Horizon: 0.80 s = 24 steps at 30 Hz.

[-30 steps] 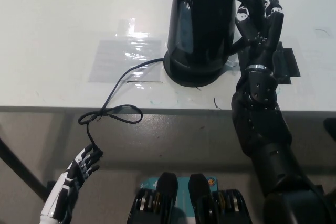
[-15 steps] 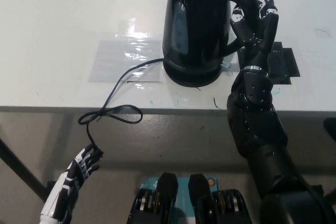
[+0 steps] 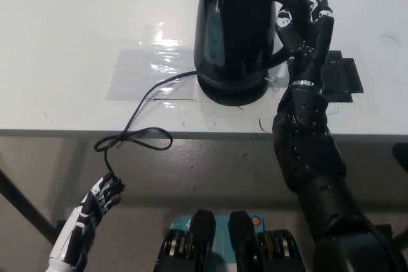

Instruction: A kettle and its base are kept separately on the desk infront of the robot and the robot uses its right hand to lift the kettle by its handle and places it on its base to align it correctly.

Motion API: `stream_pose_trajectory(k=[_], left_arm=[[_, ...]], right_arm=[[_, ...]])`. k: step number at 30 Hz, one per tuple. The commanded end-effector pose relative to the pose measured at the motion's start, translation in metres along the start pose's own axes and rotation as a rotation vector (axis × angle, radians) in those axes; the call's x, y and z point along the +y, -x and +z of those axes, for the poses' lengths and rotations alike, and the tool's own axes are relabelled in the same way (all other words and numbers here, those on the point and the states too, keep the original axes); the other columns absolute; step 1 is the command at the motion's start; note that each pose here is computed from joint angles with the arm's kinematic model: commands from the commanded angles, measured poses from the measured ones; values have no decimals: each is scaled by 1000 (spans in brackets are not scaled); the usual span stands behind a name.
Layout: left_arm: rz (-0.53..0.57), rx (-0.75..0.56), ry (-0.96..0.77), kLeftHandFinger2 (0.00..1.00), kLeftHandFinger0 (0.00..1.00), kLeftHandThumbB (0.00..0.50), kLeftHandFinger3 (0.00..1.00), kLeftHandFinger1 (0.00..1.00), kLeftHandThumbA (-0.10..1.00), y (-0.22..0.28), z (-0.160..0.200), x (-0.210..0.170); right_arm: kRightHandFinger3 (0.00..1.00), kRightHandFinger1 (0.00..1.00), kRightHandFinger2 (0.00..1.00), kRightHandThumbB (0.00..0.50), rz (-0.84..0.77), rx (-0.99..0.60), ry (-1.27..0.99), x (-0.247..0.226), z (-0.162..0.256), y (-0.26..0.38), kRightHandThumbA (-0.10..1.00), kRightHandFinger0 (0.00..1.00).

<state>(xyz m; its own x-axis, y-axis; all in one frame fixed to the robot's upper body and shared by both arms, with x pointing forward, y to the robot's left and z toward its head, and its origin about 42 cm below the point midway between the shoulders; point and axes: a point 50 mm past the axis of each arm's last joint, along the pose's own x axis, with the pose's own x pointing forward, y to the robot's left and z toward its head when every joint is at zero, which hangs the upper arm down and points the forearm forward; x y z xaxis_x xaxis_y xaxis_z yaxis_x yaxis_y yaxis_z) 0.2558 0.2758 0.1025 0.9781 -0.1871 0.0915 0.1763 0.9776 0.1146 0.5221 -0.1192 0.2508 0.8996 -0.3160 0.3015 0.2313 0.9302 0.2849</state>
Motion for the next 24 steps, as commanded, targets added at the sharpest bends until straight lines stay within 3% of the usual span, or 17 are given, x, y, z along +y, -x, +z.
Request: stream_pose_trajectory(k=[1, 10, 17, 24], left_arm=[[-26, -55, -13, 1000, 1000, 176, 1000, 1000, 1000, -4, 9, 5], [-20, -55, -16, 1000, 1000, 182, 1000, 1000, 1000, -5, 10, 5], [-20, -55, -7, 1000, 1000, 208, 1000, 1000, 1000, -5, 10, 5], [-22, -61, -15, 1000, 1000, 197, 1000, 1000, 1000, -7, 11, 6]], right_arm=[[727, 146, 543, 91, 45, -139, -17, 11, 22, -7, -100, 0], [730, 150, 537, 63, 99, -165, -40, 4, 18, 14, -100, 0], [749, 168, 564, 70, 110, -196, 19, -6, 15, 22, -100, 0], [708, 134, 501, 63, 112, -201, 34, -17, 13, 23, -100, 0]])
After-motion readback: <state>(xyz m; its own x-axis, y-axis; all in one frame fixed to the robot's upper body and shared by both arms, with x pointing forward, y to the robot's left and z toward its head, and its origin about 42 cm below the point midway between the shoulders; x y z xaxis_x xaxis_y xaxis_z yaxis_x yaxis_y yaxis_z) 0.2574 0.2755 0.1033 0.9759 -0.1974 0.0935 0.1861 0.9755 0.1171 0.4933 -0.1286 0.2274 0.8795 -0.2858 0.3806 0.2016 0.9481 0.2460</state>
